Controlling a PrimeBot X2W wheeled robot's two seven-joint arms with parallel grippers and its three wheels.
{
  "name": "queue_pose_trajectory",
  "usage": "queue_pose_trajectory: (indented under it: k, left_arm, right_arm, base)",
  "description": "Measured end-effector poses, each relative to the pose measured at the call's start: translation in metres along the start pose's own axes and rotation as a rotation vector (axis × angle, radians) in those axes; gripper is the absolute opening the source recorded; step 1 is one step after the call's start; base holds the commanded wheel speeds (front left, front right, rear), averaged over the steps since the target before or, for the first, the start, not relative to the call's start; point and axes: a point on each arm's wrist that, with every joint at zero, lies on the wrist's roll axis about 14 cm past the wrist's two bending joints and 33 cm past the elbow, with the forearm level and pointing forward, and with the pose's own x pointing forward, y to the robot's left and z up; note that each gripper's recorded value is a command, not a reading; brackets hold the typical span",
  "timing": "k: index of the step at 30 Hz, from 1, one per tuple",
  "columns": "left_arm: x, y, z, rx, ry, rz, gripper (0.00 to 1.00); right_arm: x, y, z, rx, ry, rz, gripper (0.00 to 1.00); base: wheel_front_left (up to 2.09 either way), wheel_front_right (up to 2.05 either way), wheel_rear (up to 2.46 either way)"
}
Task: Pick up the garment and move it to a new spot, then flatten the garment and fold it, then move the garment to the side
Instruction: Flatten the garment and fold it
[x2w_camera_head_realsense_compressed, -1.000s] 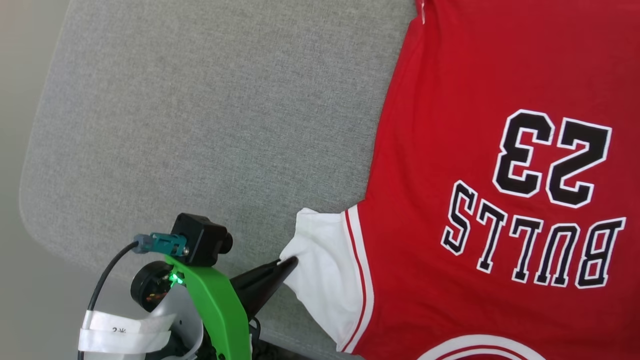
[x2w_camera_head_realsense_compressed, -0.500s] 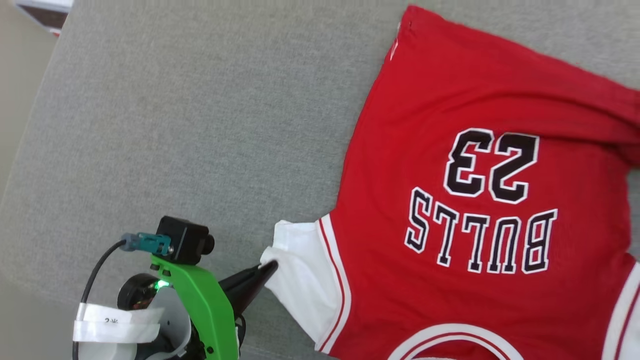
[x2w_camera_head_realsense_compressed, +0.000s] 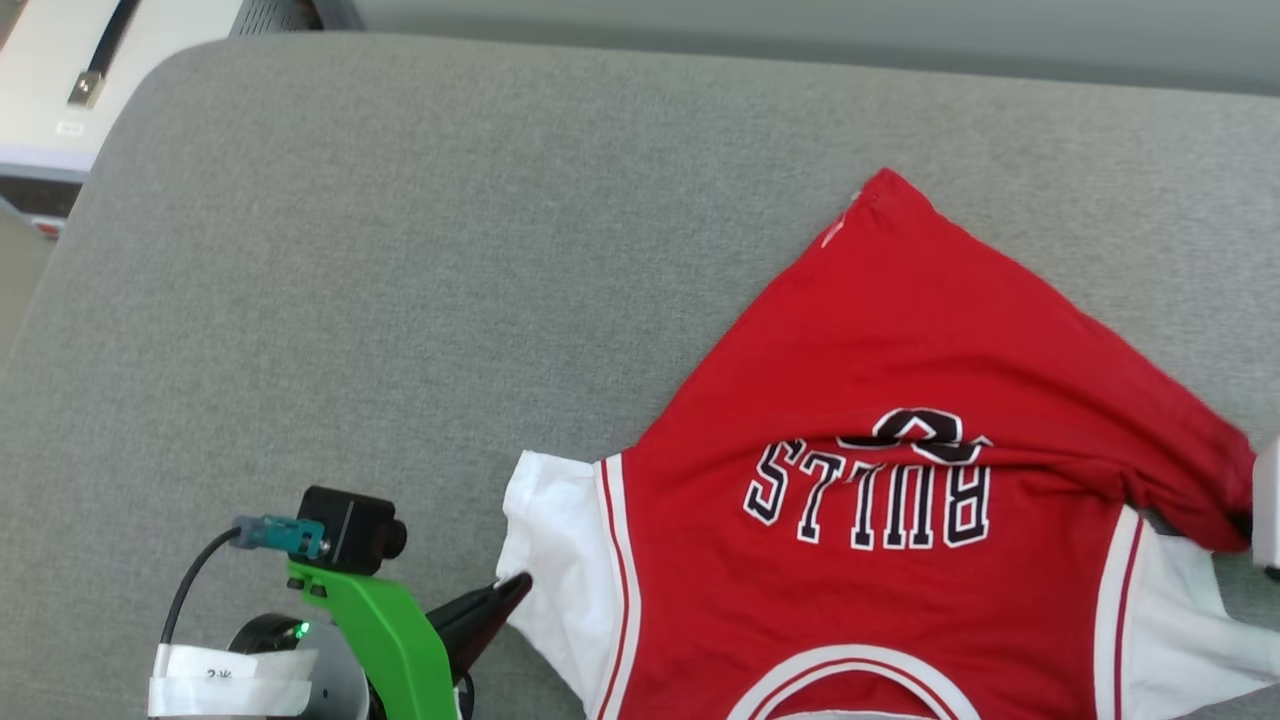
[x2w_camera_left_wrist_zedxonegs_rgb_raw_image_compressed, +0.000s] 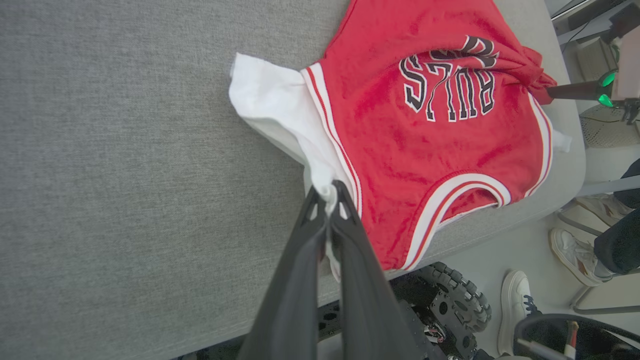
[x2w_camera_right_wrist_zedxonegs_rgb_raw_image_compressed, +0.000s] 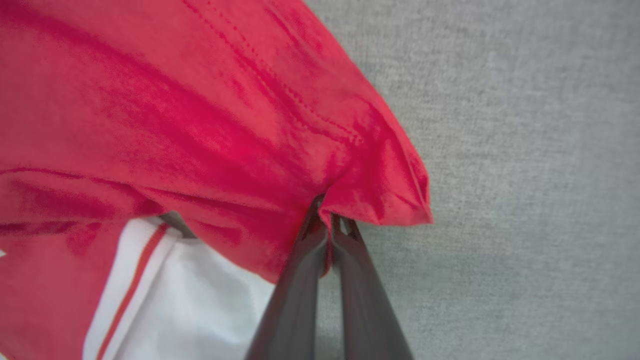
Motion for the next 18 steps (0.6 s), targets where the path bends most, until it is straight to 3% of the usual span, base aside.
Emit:
queue_pose_trajectory:
  k: [11, 18]
  left_arm:
    - [-0.011, -0.01, -0.006, 0.01, -0.041, -0.02, 0.0]
    - [-0.016, -0.016, -0.003, -0.001, -0.102, -0.027, 0.0]
  right_arm:
    - [-0.025, -0.006, -0.078, 0.101, 0.018, 0.019, 0.0]
    - [-0.031, -0.004, -0.107, 0.139, 0.028, 0.025, 0.0]
  base:
    - [0.0, 0.0, 0.0]
    - [0.0, 0.0, 0.0]
